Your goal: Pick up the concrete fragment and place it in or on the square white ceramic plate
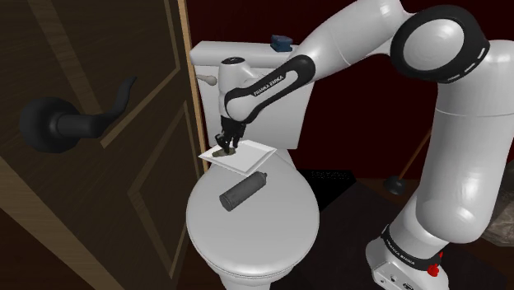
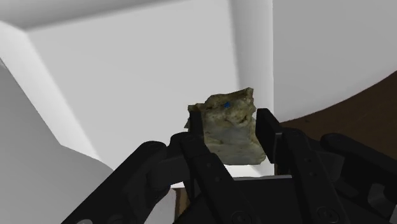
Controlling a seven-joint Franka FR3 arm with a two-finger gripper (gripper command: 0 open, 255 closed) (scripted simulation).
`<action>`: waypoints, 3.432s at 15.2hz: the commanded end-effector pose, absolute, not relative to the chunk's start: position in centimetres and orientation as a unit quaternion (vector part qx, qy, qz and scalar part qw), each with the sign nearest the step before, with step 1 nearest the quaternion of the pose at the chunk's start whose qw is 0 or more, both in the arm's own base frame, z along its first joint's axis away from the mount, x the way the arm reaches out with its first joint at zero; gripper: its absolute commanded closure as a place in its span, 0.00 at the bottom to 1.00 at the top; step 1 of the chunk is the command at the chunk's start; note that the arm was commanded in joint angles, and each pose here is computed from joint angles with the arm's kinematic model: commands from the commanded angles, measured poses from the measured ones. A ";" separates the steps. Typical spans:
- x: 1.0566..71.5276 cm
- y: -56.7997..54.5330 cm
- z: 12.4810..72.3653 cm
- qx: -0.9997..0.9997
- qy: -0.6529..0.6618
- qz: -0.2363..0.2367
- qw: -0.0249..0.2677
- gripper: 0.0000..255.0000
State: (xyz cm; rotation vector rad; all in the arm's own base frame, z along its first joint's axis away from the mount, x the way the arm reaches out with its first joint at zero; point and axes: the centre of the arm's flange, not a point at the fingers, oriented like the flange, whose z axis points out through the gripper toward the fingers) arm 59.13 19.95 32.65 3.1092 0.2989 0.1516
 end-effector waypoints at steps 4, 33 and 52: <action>60.7 12.6 32.6 0.994 0.096 0.049 0.007 1.00; 58.1 11.1 23.8 0.985 0.106 0.137 -0.018 0.00; 58.1 11.1 24.8 0.985 0.106 0.137 -0.018 1.00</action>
